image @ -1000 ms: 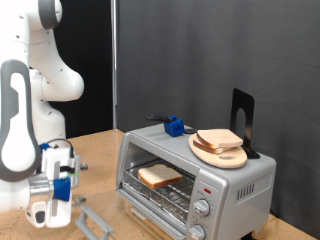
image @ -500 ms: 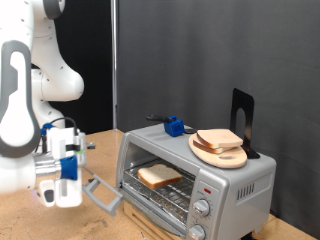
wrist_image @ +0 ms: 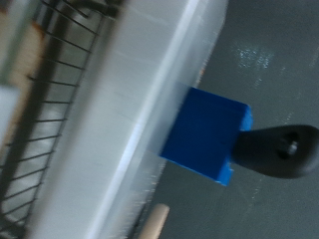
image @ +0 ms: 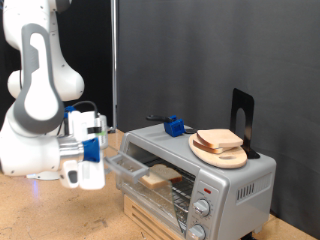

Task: Make a piece of toast with the oven

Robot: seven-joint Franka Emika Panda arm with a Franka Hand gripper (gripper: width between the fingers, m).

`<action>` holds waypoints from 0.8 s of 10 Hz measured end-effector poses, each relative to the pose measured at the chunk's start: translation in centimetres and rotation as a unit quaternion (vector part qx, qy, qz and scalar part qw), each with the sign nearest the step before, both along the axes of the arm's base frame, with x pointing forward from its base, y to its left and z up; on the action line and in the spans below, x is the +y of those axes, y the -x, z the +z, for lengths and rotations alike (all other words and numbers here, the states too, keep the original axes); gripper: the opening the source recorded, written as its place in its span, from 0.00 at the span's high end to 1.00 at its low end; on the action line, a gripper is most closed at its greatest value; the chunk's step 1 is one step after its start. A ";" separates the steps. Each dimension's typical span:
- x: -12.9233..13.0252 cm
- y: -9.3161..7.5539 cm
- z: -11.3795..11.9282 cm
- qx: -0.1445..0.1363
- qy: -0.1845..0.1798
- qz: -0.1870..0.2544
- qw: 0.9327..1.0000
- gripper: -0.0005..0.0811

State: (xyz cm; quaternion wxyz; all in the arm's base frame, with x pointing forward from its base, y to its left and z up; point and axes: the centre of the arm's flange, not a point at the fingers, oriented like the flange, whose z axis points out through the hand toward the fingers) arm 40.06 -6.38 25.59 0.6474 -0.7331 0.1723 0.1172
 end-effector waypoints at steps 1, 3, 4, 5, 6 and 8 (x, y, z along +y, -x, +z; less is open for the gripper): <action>1.2 -0.1 0.9 0.000 0.000 0.004 1.000 0.00; 3.0 -0.1 2.6 0.006 0.006 0.013 1.000 0.00; 3.0 0.2 3.3 0.014 0.010 0.012 1.000 0.00; 2.3 0.7 4.0 0.023 0.011 0.009 1.000 0.00; 1.2 1.3 4.5 0.035 0.010 0.002 0.999 0.00; -2.1 2.3 5.0 0.049 0.007 -0.028 0.998 0.00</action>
